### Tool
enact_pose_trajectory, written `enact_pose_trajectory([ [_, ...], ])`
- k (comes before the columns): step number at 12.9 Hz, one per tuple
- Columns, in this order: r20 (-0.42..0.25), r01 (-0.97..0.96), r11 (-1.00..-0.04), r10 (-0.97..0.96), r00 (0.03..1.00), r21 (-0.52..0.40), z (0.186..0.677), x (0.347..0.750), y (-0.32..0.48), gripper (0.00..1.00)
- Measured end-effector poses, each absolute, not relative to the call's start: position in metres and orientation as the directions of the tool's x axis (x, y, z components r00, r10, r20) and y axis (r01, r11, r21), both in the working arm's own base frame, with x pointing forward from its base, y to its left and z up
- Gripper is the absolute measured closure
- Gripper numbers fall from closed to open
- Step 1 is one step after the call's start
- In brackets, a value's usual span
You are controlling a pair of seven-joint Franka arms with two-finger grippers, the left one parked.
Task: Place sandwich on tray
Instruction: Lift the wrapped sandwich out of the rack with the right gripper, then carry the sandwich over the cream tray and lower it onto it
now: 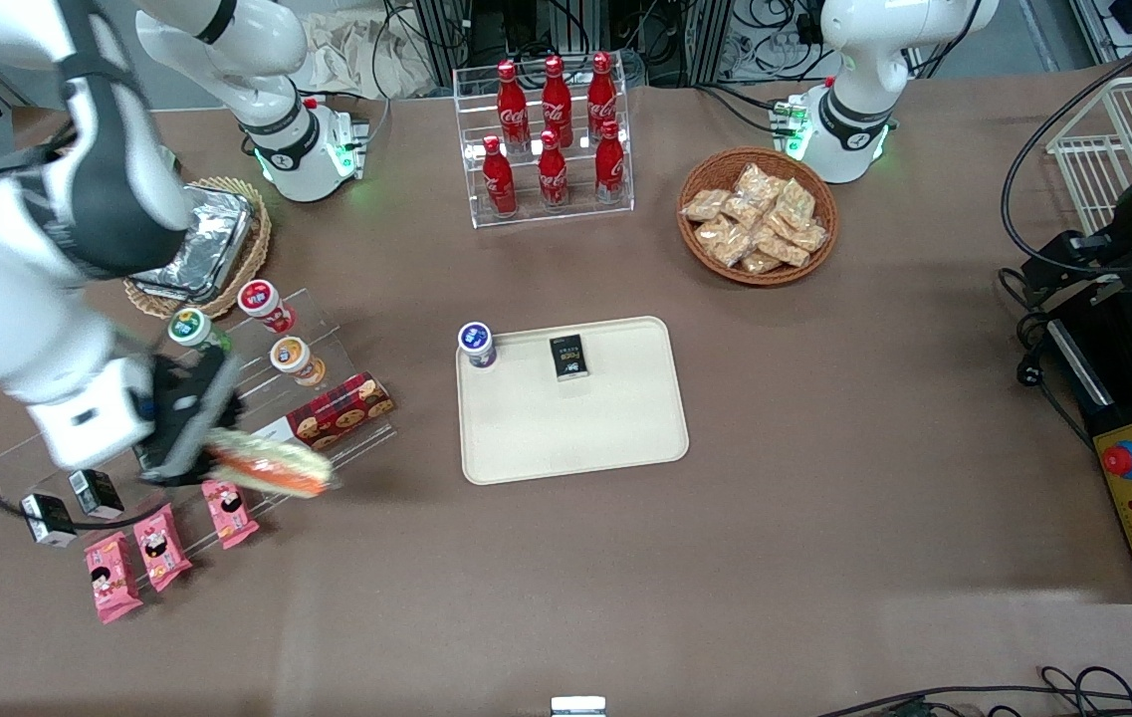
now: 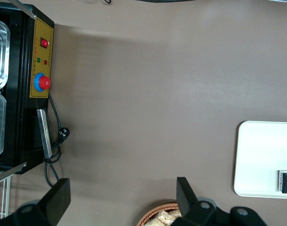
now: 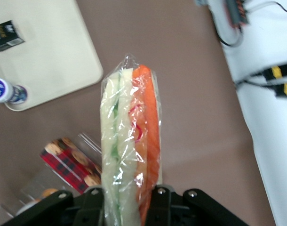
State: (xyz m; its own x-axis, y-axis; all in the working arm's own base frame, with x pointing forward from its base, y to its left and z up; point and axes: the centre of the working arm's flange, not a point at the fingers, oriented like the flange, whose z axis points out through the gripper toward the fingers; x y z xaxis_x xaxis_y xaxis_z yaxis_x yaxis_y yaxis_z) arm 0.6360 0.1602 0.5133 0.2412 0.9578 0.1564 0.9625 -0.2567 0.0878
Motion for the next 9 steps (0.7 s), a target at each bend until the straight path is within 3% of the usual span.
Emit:
enact_pose_trajectory([
  [5,0.091,0.994,-0.084,0.993,0.077,0.068,0.464,0.594,0.308,0.81],
  [9,0.056,0.994,0.056,0.996,-0.062,0.093,0.385,0.560,0.407,0.81],
])
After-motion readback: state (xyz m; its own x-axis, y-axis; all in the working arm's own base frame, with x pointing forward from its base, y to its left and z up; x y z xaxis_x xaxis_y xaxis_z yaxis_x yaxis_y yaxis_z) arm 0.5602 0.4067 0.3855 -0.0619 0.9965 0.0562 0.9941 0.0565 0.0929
